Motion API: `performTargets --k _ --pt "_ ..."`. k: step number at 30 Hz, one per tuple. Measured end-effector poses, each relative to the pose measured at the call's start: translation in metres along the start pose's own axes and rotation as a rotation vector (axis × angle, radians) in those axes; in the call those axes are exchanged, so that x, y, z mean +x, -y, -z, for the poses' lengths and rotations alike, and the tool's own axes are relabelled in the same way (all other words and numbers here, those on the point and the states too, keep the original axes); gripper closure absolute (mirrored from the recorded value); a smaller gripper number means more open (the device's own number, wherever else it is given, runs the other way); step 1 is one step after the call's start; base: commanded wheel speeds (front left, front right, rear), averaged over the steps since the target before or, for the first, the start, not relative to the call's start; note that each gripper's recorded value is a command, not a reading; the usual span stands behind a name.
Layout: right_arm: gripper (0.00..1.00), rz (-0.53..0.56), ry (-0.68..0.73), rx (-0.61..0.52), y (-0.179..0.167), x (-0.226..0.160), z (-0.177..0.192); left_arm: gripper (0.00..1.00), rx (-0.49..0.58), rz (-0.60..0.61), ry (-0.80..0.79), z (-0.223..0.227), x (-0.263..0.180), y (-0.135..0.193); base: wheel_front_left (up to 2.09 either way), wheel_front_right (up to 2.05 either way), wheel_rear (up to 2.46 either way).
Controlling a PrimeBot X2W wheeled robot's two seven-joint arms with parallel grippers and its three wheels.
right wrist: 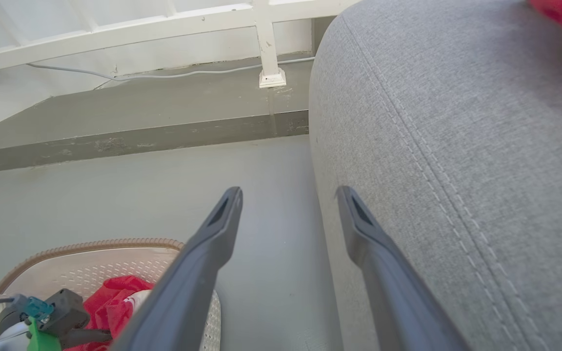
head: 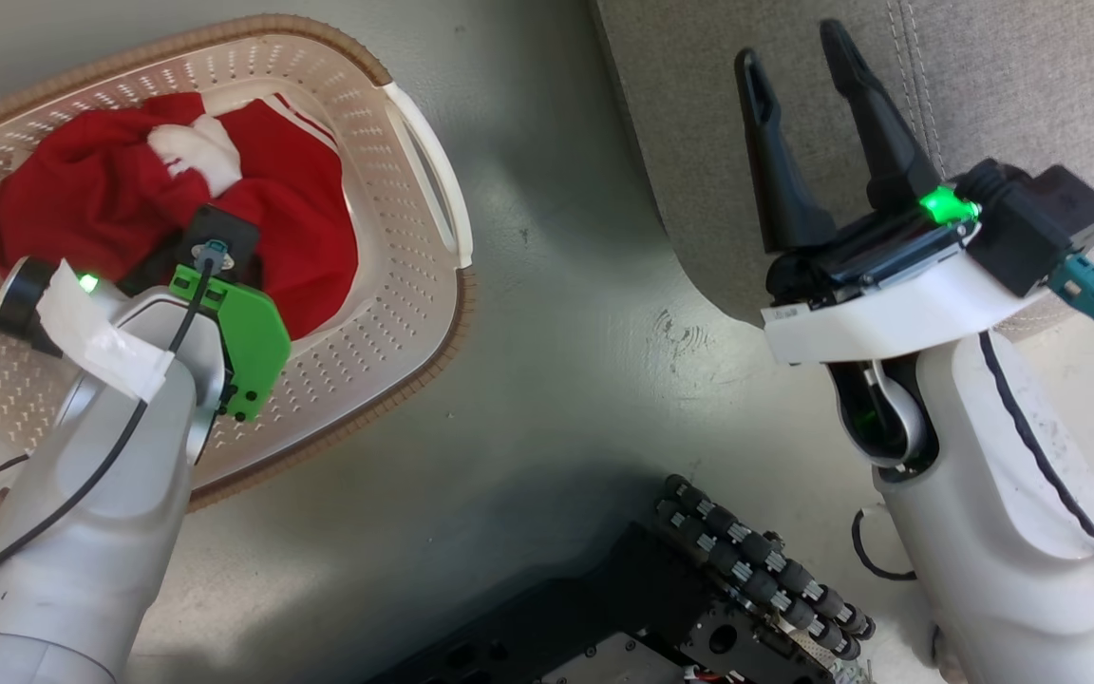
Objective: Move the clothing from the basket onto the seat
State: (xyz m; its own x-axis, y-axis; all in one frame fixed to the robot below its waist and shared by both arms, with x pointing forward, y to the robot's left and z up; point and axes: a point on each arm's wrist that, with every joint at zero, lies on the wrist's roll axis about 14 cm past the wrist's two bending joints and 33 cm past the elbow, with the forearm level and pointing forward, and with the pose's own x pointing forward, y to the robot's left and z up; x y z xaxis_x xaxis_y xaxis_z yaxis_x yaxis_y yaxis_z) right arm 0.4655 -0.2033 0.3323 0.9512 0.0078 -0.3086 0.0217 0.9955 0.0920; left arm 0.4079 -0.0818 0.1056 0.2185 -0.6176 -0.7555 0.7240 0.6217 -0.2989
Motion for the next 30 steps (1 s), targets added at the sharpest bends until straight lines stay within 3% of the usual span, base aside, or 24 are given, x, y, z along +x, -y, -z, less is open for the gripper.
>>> performTargets --k 2,3,5,16,24,30 --pt "0.00 0.002 0.004 0.001 0.001 0.002 -0.001 0.00 0.001 -0.003 -0.033 0.007 0.002 -0.001 0.00 0.00 0.00" --pt "0.00 0.002 0.003 0.000 0.001 0.002 0.000 0.48 0.004 -0.010 -0.041 0.009 0.003 -0.003 0.00 0.00 0.00" --pt "0.00 0.001 0.002 0.000 0.001 0.002 0.001 1.00 0.013 -0.024 -0.060 0.012 0.004 -0.006 0.00 0.00 0.00" --pt "0.00 -0.011 0.013 0.001 -0.002 0.004 -0.003 1.00 0.028 -0.025 -0.046 0.001 0.001 0.002 0.00 0.00 0.00" --pt "0.00 -0.038 0.036 -0.018 -0.008 0.009 -0.011 1.00 -0.006 -0.030 0.059 -0.027 -0.011 0.011 0.00 0.00 0.00" --pt "0.00 -0.076 0.062 -0.050 -0.014 0.012 -0.022 1.00 -0.044 -0.075 0.180 -0.054 -0.033 0.000 0.00 0.00 0.00"
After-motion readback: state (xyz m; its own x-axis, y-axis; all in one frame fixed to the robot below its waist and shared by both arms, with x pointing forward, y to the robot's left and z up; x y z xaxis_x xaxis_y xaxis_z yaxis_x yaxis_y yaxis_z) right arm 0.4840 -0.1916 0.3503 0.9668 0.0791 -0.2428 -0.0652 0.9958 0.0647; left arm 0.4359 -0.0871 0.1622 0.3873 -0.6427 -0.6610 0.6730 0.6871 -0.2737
